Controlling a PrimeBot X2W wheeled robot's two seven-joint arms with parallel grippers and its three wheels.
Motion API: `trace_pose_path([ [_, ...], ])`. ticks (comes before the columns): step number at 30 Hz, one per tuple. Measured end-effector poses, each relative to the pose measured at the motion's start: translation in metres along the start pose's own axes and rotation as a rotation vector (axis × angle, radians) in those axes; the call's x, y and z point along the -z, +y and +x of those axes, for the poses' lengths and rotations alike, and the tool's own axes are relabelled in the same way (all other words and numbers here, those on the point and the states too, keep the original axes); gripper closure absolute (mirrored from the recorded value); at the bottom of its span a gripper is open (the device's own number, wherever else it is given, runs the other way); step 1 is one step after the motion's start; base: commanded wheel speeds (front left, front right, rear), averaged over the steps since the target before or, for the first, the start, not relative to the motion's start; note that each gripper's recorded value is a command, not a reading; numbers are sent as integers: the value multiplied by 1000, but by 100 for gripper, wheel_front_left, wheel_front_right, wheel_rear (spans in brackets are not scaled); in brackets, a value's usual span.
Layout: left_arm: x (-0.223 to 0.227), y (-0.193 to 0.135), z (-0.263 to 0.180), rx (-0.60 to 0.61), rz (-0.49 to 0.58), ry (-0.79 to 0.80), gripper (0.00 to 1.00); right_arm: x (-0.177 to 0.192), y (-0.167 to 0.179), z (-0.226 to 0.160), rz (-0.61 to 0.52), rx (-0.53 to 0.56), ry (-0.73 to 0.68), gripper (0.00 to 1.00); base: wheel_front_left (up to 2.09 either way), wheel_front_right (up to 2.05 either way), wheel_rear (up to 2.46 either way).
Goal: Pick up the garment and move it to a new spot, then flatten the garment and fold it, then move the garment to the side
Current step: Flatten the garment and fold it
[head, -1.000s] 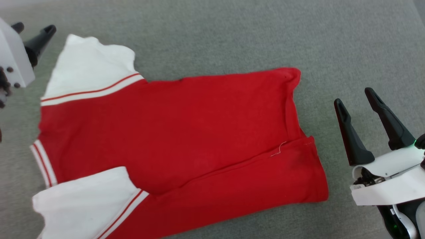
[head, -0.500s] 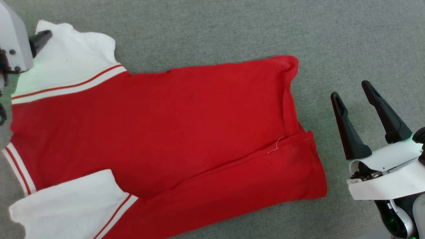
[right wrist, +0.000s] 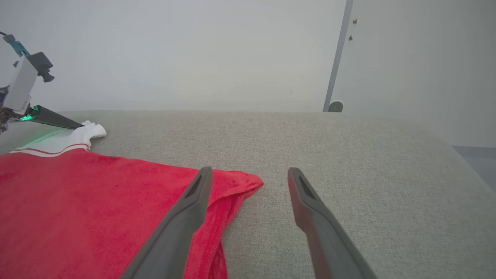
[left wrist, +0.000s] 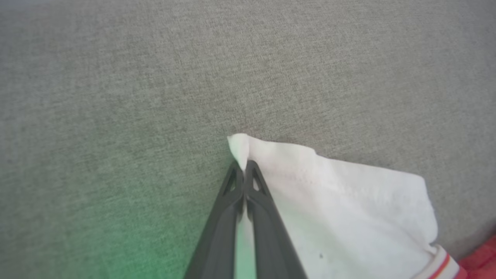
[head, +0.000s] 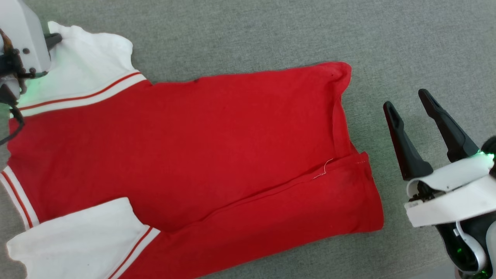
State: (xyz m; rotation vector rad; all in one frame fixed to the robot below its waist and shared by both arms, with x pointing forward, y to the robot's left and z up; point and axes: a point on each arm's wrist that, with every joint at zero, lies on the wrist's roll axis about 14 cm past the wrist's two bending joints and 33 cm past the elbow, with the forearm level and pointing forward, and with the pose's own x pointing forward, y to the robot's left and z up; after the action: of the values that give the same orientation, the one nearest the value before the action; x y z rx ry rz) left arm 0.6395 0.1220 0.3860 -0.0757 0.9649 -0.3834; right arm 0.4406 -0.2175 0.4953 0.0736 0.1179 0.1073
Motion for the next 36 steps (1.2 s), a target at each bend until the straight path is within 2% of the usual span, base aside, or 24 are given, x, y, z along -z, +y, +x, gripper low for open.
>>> trace_pose_path([
  [6, -3, 1, 0, -4, -10, -3, 100, 2, -5, 12, 51, 11, 102, 0, 0, 0, 0],
  [14, -4, 2, -4, -8, -5, -9, 100, 14, -11, 44, 75, 11, 343, 0, 0, 0, 0],
  [21, -5, 1, -4, -1, -5, -17, 100, 38, -3, 73, 67, -16, 565, 0, 0, 0, 0],
  [28, -6, 3, -4, 0, -9, -26, 100, 78, -4, 76, 66, -6, 807, 0, 0, 0, 0],
  [32, -5, 4, -4, 0, -14, -28, 100, 86, 1, 80, 84, -15, 875, 0, 0, 0, 0],
  [33, -6, 4, -5, 1, -14, -28, 100, 87, 2, 81, 80, -19, 890, 25, 0, 0, 0],
  [34, -6, 4, -5, 1, -15, -30, 100, 88, 4, 82, 77, -24, 900, 100, 0, 0, 0],
  [36, -6, 5, -5, 1, -16, -33, 100, 89, 6, 83, 81, -34, 917, 100, 0, 0, 0],
])
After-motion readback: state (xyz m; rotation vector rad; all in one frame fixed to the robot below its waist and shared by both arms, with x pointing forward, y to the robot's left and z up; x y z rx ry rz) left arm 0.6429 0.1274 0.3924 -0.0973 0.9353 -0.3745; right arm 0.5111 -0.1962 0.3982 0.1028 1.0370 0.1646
